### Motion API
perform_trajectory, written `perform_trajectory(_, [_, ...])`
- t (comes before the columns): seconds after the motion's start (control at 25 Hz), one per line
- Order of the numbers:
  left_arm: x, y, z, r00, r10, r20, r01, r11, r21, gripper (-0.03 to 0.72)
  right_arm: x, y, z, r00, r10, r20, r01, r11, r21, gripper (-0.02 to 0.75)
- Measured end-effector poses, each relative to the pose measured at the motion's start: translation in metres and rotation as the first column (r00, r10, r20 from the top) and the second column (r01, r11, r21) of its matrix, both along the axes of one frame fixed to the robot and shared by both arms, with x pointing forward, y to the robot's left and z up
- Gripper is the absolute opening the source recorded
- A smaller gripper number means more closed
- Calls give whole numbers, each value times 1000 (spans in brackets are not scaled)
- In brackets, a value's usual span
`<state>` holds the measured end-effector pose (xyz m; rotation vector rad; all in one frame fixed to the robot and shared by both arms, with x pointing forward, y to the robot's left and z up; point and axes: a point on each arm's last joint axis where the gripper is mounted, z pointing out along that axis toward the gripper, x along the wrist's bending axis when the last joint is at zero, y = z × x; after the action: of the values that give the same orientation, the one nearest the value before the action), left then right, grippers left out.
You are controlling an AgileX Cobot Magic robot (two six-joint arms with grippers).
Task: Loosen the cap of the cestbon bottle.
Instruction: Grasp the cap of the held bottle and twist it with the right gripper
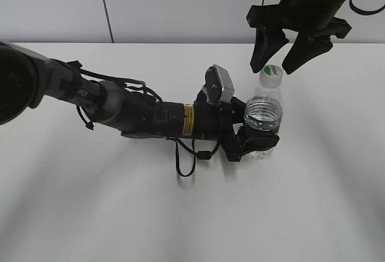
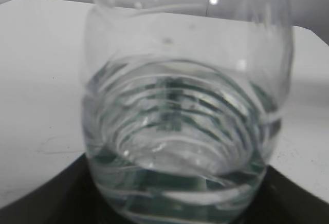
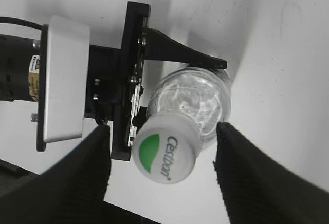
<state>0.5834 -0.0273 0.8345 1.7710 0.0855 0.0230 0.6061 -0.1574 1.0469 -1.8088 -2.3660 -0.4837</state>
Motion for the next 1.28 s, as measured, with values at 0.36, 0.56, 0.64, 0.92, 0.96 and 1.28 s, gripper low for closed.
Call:
perform_trajectory(0.36, [0,0,0,1000,0,0,0,1000,0,519,0,0,0,1000,23,8,-23,1000,-4,484])
perform_trajectory(0.56, [0,0,0,1000,1,0,-1,1000,1,519,0,1,0,1000,24,7,-24,1000,5,484])
perform_trajectory(0.64, [0,0,0,1000,0,0,0,1000,0,519,-1,2,0,1000,25,5,-25,1000,10,484])
perform_trajectory(0.92, [0,0,0,1000,-1,0,1,1000,1,519,-1,0,-1,1000,28,15,-27,999,-39,484])
perform_trajectory(0.96, [0,0,0,1000,-1,0,1,1000,1,519,-1,0,-1,999,28,15,-27,999,-40,484])
perform_trajectory(1.28, [0,0,0,1000,0,0,0,1000,1,519,4,2,-13,1000,25,-17,-26,999,-46,479])
